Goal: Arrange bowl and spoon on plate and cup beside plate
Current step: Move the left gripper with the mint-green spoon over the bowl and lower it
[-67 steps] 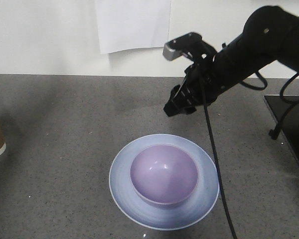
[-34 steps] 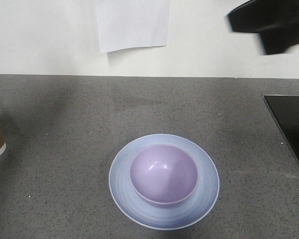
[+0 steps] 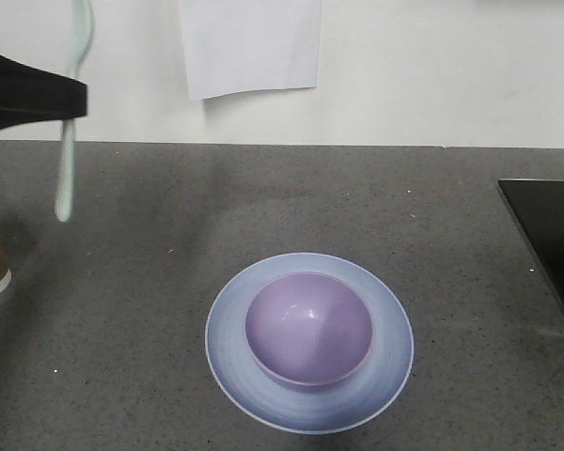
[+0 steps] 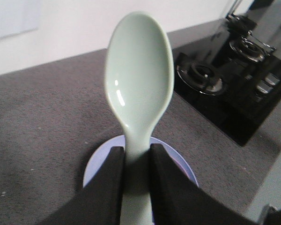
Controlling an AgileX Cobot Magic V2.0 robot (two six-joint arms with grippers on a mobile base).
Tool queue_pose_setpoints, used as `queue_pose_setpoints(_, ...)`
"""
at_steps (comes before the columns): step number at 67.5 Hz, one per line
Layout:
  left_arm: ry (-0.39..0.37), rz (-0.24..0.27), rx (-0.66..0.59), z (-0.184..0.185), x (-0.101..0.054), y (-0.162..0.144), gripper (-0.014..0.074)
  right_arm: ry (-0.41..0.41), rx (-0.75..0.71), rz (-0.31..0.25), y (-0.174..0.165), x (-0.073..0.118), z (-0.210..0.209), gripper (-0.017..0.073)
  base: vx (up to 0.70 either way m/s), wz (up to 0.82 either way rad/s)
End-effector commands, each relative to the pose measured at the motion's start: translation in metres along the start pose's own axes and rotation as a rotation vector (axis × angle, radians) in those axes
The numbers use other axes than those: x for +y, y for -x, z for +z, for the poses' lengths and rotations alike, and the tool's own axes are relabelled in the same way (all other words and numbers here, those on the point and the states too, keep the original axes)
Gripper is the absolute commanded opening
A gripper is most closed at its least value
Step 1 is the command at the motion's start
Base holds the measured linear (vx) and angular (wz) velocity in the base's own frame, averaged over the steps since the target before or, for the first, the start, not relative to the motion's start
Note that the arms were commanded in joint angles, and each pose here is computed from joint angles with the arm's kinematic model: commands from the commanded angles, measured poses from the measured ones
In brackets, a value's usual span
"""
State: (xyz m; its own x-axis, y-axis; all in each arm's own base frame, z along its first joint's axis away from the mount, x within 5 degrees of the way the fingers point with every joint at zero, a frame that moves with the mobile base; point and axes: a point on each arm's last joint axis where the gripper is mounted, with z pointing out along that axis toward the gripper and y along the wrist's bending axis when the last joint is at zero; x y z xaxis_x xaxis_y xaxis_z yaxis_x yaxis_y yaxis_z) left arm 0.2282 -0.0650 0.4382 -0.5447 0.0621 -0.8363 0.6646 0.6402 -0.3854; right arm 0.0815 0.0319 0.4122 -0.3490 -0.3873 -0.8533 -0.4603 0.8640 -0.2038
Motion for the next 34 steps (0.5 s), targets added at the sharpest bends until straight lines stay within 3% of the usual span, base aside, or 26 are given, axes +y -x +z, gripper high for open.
queue_pose_setpoints(1,-0.059,0.028,-0.018,0.015,-0.013,0.007,-0.0008,-0.085,-0.061,0.040,-0.002,-0.006,0.003,-0.0006,0.00,0.00)
queue_pose_setpoints(7,-0.061,0.057,0.048,0.038,-0.015,0.002,-0.0008,-0.096,-0.024,0.056,-0.011,-0.006,0.010,-0.0006,0.00,0.00)
queue_pose_setpoints(34,-0.075,0.071,0.393,0.143,-0.024,-0.042,-0.0008,-0.079,0.035,0.067,-0.025,-0.002,0.023,-0.0006,0.00,0.00)
